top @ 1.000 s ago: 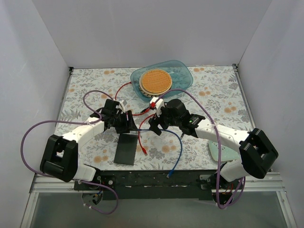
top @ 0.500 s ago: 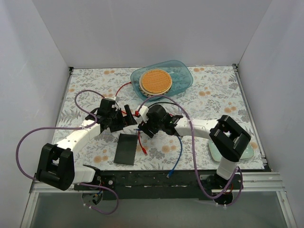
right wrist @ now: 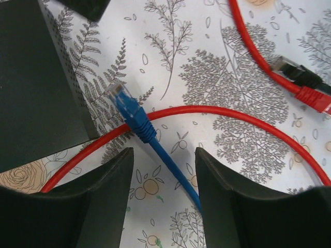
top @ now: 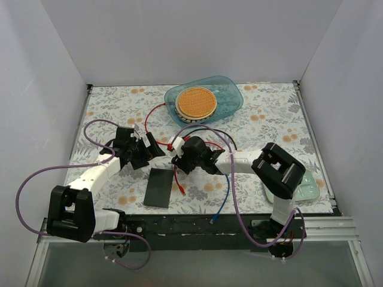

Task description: Insert the plug into the switch port

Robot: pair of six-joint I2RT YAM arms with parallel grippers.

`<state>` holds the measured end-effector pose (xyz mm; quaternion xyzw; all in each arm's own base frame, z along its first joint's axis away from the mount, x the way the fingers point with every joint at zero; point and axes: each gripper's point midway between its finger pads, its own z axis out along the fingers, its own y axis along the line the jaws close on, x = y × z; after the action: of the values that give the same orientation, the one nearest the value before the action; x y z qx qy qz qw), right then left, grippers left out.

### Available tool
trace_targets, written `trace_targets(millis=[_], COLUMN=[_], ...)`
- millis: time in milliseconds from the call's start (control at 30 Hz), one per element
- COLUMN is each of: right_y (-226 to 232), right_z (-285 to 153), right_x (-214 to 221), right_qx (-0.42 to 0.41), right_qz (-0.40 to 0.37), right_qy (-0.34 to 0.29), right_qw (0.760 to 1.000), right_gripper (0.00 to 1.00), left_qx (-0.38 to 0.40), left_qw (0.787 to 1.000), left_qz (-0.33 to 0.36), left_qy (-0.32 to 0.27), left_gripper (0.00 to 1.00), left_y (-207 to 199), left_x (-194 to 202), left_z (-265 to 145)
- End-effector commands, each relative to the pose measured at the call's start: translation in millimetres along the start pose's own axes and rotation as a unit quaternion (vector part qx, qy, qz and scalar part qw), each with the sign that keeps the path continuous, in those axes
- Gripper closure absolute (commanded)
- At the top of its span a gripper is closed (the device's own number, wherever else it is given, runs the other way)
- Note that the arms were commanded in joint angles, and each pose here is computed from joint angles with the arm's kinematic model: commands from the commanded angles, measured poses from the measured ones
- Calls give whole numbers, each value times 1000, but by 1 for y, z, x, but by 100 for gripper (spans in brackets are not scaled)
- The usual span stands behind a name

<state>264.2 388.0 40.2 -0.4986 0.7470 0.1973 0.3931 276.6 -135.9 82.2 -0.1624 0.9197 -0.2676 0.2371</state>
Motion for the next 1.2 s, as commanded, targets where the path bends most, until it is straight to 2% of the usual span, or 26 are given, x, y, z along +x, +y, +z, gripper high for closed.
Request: trace_targets(millis=[0,100,167,200,233,267,333,433,567,767,867,1167], right_y=[14,12,9,10,8,8,8,7,6,3,2,6], right_z=[6,10,13,15,16,18,18,16,8,-20,-37,-59], right_x=[-8,-4,-1,-1,-4,-3,-3,-10,-18,-40,-53,-69], right_qx=[-23,-16,-7,-7,-3,-4,-5,-3,-2,4,1,-12], right_qz=[-5,-3,2,3,6,12,12,13,11,8,9,9], right_qy=[-25,-22,-18,-19,-21,-18,-13,-22,-29,-59,-79,-99], right_qw=[999,1000,1000,1000,1000,1000,1000,1000,1000,998,997,995], right_gripper=[42,42,49,56,72,80,92,99,99,99,99,99], left_qx=[40,49,64,67,70,72,70,76,87,155,192,209], left_qw=[999,999,998,998,997,997,997,997,995,986,979,975], left_qz=[-3,-4,0,3,7,10,18,25,35,58,68,72], left_qy=[-21,-16,-13,-14,-14,-13,-10,-9,-16,-12,-11,7], left_gripper=[2,2,2,2,2,2,2,2,2,2,5,19], left_y=[-14,-16,-21,-22,-23,-23,-22,-24,-27,-52,-67,-88], left_x=[-10,-10,-8,-9,-8,-8,-7,-6,-7,-5,-6,0], left_z=[-12,-11,-12,-13,-13,-13,-13,-15,-19,-28,-35,-22])
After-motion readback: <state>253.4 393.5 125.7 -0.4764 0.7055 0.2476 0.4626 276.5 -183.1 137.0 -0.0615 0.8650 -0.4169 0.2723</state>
